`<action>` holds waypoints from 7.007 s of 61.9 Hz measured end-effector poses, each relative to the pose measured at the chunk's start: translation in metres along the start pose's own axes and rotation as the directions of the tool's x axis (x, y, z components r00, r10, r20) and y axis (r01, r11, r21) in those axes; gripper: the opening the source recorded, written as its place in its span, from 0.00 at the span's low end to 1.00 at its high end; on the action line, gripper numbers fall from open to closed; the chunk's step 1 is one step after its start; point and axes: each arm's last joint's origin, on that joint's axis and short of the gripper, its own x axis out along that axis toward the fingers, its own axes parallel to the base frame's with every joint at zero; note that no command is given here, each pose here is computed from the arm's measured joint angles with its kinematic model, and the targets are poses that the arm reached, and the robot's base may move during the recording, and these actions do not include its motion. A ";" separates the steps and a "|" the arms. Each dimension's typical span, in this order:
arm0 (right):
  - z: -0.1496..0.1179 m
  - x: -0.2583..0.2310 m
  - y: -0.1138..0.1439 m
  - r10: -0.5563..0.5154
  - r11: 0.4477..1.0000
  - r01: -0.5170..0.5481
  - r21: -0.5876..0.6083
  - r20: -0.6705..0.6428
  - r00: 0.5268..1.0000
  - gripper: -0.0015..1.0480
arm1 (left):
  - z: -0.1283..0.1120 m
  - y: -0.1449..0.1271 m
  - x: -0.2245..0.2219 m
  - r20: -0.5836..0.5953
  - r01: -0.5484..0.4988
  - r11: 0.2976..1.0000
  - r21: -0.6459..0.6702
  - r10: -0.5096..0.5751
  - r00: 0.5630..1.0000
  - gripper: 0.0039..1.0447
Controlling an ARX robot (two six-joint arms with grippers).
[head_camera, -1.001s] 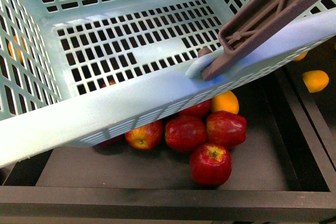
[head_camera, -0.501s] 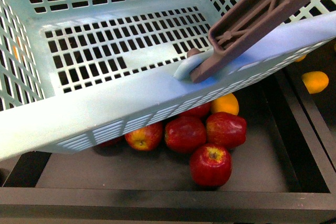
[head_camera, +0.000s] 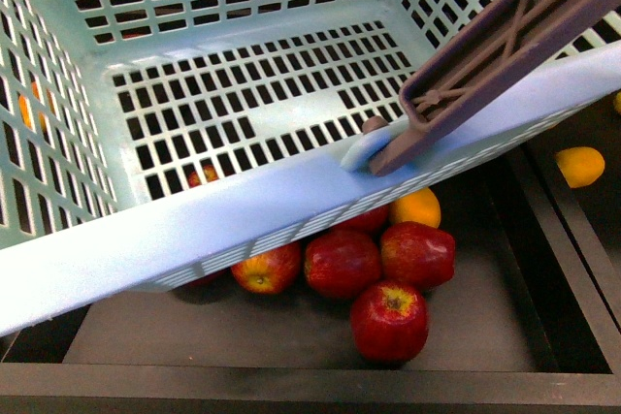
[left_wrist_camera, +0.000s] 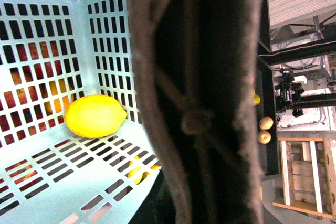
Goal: Pick lemon and mango into basket
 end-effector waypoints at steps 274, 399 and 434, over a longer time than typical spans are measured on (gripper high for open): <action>-0.149 0.124 -0.107 -0.235 0.698 0.656 0.288 -0.774 0.588 0.92 | 0.001 0.000 -0.001 -0.004 0.002 1.000 -0.001 -0.002 1.000 0.04; 0.043 0.062 -0.072 -0.066 0.804 0.265 0.532 -0.362 0.930 0.60 | 0.001 0.000 -0.001 -0.003 0.001 1.000 0.000 -0.001 1.000 0.04; 0.100 0.066 0.063 0.157 0.876 -0.067 0.478 -0.151 0.976 0.60 | 0.001 0.000 -0.001 -0.003 0.001 1.000 0.000 -0.001 1.000 0.04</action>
